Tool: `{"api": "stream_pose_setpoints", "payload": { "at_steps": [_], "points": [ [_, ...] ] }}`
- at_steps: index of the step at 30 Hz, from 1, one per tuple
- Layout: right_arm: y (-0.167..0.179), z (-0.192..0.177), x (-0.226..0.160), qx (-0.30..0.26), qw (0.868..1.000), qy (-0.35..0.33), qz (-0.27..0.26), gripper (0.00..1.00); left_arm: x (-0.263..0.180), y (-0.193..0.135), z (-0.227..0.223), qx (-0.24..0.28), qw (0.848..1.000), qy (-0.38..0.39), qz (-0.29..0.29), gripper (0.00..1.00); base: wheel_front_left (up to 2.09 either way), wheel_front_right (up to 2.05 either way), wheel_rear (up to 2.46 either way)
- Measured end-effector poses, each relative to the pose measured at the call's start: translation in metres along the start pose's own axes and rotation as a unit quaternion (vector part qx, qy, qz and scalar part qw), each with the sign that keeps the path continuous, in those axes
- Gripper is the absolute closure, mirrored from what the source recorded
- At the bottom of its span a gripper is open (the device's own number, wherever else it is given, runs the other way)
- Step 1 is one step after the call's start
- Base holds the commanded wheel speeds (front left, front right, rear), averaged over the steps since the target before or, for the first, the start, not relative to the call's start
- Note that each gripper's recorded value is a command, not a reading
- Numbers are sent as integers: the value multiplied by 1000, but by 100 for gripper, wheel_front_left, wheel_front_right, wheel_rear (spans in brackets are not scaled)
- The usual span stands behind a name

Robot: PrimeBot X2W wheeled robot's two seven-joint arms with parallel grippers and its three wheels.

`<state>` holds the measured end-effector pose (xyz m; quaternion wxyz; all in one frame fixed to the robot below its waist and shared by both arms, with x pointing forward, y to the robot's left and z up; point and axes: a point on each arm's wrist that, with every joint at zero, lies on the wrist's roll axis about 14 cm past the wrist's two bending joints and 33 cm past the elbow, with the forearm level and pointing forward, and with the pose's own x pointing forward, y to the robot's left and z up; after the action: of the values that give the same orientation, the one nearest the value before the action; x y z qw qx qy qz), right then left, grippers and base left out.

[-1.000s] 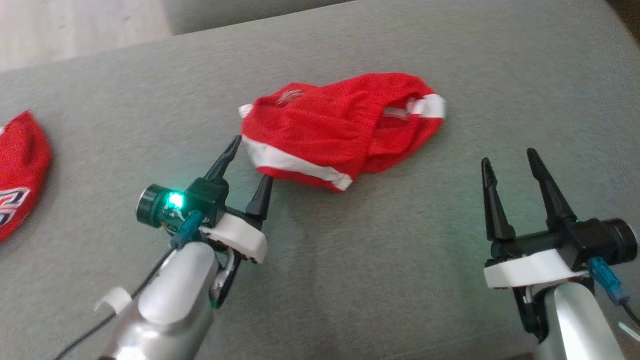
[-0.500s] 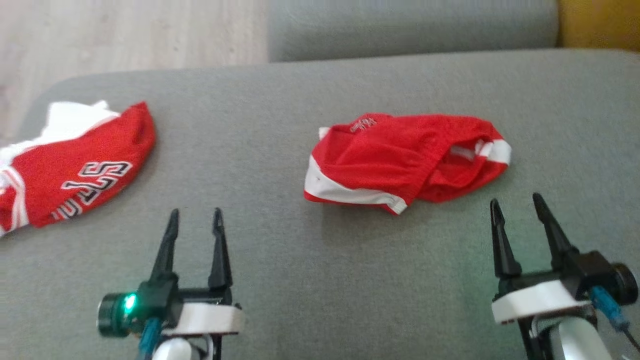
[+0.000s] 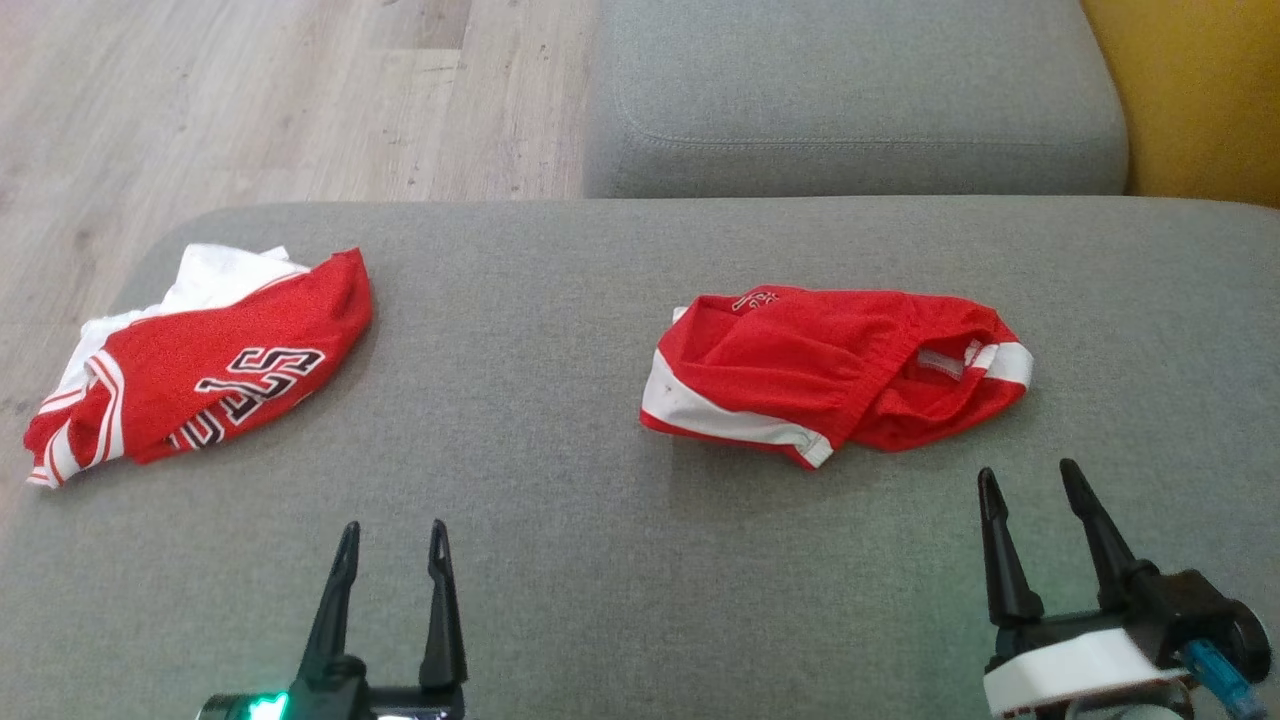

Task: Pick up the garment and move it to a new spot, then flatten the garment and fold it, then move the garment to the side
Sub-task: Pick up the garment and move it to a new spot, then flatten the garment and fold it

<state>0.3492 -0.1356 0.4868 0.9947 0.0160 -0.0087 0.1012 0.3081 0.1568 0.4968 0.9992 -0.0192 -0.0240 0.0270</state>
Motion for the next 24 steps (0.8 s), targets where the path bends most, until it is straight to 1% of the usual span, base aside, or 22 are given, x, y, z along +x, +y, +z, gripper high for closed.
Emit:
{"api": "stream_pose_setpoints", "payload": {
  "at_steps": [7,24],
  "points": [
    [4,-2,-3,9,1000,3,4,0,-2,-8,0,9,1000,-3,-18,0,0,0,0],
    [6,-8,-15,21,1000,11,1,0,-1,-10,-4,12,1000,3,-22,0,0,0,0]
  ]
}}
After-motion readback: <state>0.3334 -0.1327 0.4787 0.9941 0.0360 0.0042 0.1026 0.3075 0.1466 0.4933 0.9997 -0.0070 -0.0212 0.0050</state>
